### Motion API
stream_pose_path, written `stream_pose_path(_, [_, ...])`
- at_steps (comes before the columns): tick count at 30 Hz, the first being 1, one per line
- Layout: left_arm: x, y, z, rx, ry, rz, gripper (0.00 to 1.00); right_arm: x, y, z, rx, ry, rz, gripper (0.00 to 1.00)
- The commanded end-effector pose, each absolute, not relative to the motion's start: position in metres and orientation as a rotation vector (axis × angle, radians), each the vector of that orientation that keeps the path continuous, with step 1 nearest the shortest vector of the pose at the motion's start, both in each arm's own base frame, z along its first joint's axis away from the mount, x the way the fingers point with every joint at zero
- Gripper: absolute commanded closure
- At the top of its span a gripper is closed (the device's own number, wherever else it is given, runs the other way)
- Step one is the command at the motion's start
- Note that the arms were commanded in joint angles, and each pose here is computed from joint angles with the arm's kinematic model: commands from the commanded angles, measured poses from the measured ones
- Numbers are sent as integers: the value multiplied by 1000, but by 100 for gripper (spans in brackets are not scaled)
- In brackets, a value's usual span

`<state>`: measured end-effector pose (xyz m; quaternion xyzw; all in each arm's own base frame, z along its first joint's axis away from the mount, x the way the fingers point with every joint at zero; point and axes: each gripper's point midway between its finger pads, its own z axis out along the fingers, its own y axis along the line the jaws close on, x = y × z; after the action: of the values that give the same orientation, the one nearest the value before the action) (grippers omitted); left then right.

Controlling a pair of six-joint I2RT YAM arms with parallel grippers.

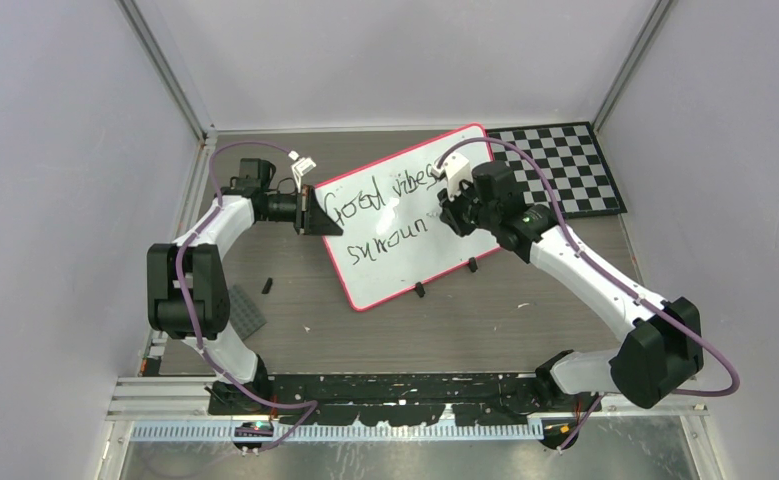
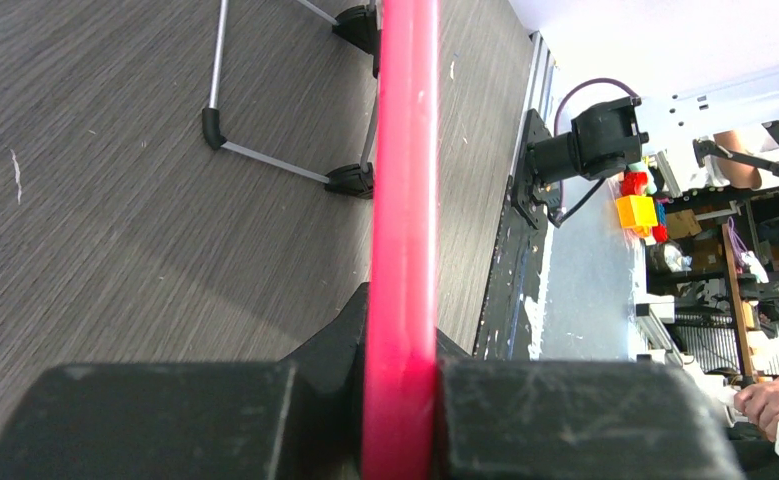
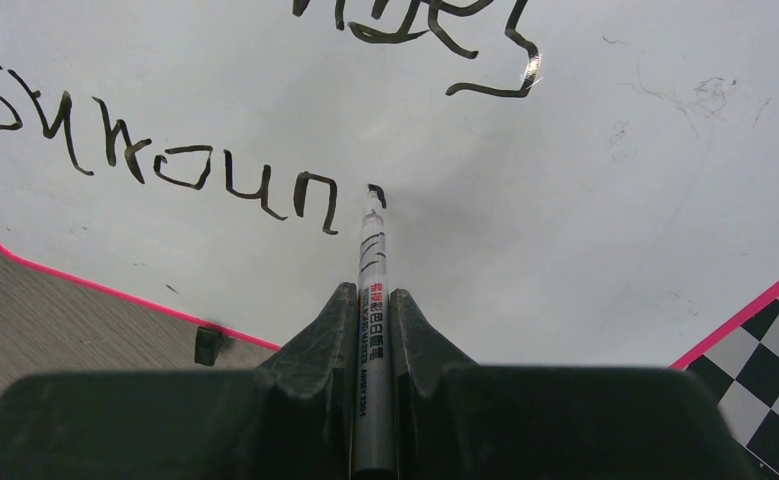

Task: Write a sentence on the whiteboard

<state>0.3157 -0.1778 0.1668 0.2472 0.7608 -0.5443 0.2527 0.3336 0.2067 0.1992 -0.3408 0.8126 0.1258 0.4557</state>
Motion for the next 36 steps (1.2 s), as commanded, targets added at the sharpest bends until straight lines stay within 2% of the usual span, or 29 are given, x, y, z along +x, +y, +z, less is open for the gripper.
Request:
stream_pose_path(1, [302, -178, 147, 635, 2212, -1475, 100, 332, 208, 194, -859, 1994, 323, 100])
stream_pose_path(14, [301, -177, 148, 650, 2220, -1472, 100, 322, 190, 183, -869, 2026, 249, 100])
stream_pose_path(36, [307, -178, 148, 642, 2214, -1466, 100, 368, 203, 251, -767, 1896, 259, 100])
